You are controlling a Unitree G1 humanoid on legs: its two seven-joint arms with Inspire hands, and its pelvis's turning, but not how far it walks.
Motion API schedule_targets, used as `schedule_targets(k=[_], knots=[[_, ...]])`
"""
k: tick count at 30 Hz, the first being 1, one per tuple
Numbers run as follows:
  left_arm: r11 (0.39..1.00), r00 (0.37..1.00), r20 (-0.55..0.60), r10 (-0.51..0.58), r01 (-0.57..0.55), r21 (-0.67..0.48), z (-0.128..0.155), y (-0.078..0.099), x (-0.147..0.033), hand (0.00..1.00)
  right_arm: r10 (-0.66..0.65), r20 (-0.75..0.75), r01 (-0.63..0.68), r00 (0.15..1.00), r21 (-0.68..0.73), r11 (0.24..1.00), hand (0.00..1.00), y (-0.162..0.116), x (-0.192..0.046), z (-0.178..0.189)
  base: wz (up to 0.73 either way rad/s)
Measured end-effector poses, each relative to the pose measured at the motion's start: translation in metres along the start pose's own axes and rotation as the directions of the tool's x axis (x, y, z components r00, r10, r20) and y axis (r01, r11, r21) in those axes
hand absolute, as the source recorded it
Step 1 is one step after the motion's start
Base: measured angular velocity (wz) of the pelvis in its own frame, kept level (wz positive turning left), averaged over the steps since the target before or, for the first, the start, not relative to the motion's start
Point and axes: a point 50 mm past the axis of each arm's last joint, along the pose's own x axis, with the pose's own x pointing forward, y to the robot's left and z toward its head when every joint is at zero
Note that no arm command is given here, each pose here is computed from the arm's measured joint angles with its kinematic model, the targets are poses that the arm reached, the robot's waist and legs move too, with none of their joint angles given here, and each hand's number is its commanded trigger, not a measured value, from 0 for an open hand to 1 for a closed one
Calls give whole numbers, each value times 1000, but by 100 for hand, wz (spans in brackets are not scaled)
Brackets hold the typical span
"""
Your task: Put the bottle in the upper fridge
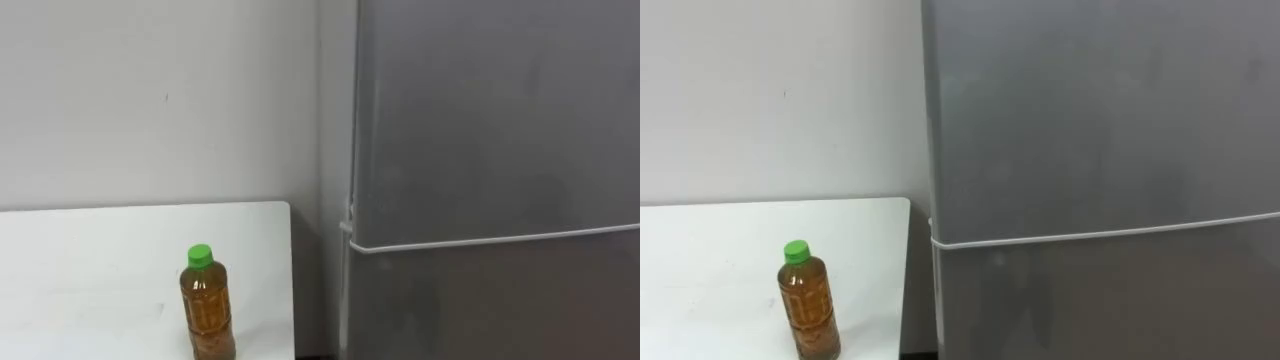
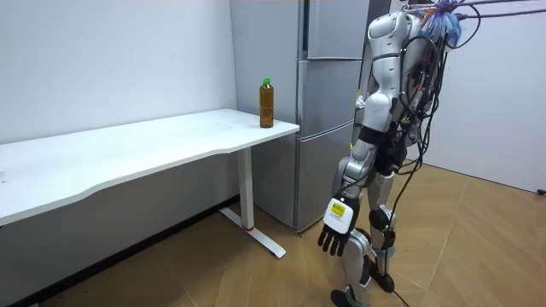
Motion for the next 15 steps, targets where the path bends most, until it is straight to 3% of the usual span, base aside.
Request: schedule_targets(k=[15], knots=[[1000,1000,8,10,-10,-2,1,-1,0,0,10,5,-10,1000,-13,1000,0,0,0,1,0]])
